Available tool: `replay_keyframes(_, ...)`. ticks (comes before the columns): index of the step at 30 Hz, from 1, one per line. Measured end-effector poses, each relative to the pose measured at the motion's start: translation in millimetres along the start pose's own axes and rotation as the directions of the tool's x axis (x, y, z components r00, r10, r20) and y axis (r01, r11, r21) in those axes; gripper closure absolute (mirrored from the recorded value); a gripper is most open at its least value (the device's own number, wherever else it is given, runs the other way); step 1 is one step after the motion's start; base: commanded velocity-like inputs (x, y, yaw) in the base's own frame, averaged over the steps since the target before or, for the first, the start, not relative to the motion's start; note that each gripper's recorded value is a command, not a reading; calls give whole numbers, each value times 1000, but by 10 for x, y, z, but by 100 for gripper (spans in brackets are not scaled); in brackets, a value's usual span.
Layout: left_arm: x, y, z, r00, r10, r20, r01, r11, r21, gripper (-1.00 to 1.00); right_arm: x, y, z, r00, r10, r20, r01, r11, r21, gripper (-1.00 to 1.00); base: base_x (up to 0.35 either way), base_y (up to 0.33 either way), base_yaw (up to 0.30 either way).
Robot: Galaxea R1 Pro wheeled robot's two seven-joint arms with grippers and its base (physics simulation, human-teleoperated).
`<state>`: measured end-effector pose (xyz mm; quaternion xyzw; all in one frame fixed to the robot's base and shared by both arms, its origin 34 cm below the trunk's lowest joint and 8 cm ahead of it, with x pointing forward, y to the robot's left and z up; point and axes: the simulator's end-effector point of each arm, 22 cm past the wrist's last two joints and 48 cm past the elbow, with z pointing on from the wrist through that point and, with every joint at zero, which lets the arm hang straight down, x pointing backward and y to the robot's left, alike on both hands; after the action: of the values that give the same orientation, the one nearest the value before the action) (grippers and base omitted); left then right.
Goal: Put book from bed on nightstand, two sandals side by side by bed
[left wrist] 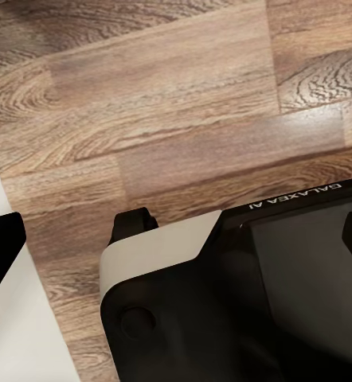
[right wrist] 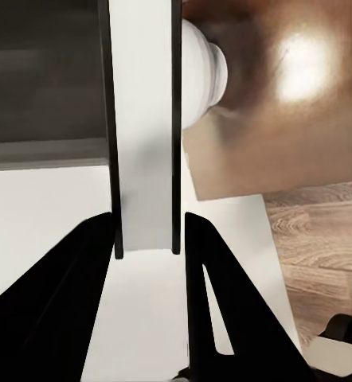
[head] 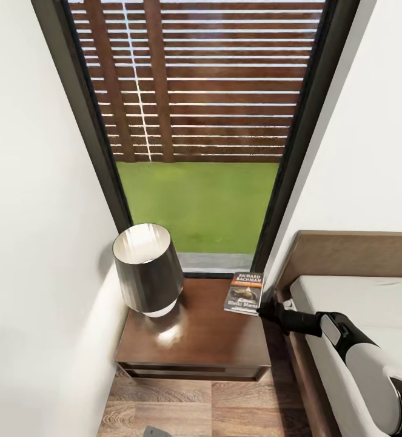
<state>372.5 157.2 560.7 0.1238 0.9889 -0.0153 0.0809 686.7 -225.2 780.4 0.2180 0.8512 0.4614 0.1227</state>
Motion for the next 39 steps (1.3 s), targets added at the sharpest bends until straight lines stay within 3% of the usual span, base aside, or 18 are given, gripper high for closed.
replay_keyframes(13, -3, 5, 69, 1000, 0, 0, 0, 1000, -1, -100, 103, -251, 84, 1000, 15, -25, -13, 997, 74, 100, 0, 0, 0)
replay_keyframes(31, -3, 0, 68, 1000, 0, 0, 0, 1000, 1, -100, 164, -307, 132, 999, 23, -37, -19, 995, 103, 100, 0, 0, 0)
replay_keyframes(39, -8, 0, 163, 1000, 0, 1, 0, 1000, 1, -100, 168, -420, 217, 999, 21, -40, -16, 992, 129, 100, 0, 0, 0)
